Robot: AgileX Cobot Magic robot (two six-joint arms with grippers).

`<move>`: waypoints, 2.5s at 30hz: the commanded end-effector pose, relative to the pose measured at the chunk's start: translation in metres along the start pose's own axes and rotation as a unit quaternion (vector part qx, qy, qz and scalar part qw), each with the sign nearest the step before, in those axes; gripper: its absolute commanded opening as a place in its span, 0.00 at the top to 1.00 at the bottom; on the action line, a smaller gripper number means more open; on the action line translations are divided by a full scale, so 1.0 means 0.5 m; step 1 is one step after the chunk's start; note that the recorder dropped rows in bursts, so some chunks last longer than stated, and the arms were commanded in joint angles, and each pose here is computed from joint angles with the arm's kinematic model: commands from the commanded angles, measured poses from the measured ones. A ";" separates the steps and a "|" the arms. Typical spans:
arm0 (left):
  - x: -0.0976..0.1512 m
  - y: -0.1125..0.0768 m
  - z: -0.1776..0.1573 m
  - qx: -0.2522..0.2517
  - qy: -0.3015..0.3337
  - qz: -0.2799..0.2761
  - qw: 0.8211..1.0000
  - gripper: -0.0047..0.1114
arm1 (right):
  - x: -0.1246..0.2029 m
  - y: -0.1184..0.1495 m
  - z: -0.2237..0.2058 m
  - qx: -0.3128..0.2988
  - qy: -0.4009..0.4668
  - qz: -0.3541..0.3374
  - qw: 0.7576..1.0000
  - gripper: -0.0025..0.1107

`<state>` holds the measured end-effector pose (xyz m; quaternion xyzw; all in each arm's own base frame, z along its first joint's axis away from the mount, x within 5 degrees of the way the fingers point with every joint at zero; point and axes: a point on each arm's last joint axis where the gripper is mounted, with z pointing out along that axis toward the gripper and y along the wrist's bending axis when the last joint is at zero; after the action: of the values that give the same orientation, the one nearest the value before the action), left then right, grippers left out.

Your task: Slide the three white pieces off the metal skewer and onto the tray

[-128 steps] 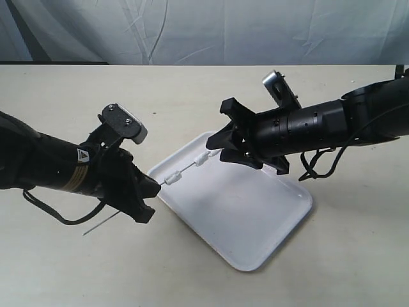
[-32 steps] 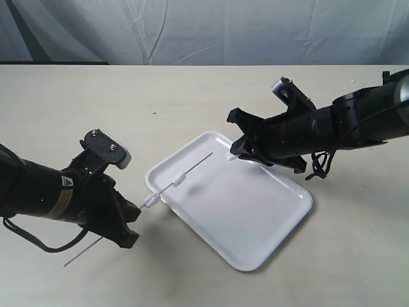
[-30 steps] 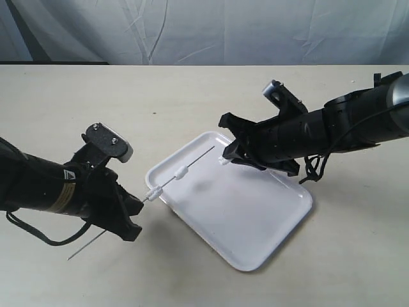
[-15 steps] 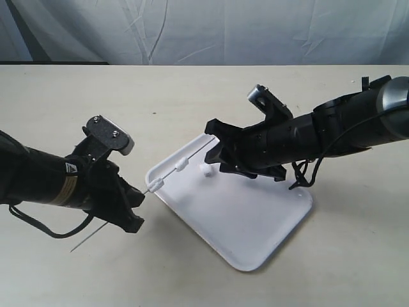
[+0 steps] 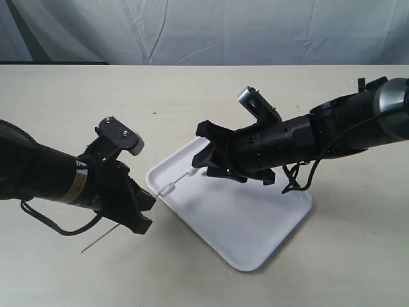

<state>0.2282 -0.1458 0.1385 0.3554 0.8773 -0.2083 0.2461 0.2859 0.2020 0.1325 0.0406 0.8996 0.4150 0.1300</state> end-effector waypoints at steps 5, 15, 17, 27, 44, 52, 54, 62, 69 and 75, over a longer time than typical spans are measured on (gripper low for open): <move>-0.011 -0.004 0.008 0.017 -0.007 -0.001 1.000 0.96 | -0.005 -0.002 0.001 0.012 -0.009 -0.006 1.000 0.65; -0.023 -0.013 0.006 0.046 -0.019 -0.003 0.999 0.96 | -0.006 -0.004 0.000 0.017 -0.013 -0.006 1.000 0.65; -0.024 -0.014 0.006 0.050 -0.022 -0.006 0.998 0.96 | -0.007 -0.005 0.000 0.020 -0.015 -0.006 1.000 0.65; -0.024 -0.017 0.006 0.056 -0.023 -0.004 0.998 0.96 | -0.008 -0.006 0.000 0.024 -0.017 -0.006 1.000 0.71; -0.016 -0.010 0.007 0.038 -0.005 -0.013 0.999 0.96 | -0.017 -0.020 -0.001 0.063 -0.043 -0.005 0.997 0.88; 0.025 -0.011 0.011 0.025 0.023 -0.026 0.999 0.96 | -0.027 -0.035 -0.005 0.105 -0.071 -0.005 0.992 0.88; 0.035 -0.011 0.011 0.023 0.030 -0.029 0.999 0.96 | -0.029 -0.037 -0.006 0.111 -0.075 -0.005 0.991 0.88; 0.036 -0.013 0.009 0.023 0.029 -0.035 0.999 0.96 | -0.031 -0.042 -0.007 0.123 -0.083 -0.005 0.989 0.80; 0.048 -0.014 0.009 0.020 0.037 -0.039 0.998 0.96 | -0.042 -0.042 -0.022 0.150 -0.113 -0.009 0.982 0.80; 0.050 -0.013 0.010 0.018 0.039 -0.041 0.998 0.96 | -0.048 -0.041 -0.030 0.163 -0.128 -0.011 0.978 0.80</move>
<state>0.2100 -0.1424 0.1226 0.3350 0.8919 -0.2319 0.1962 0.3001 0.1835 0.1290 0.0951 0.9295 0.2824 0.2174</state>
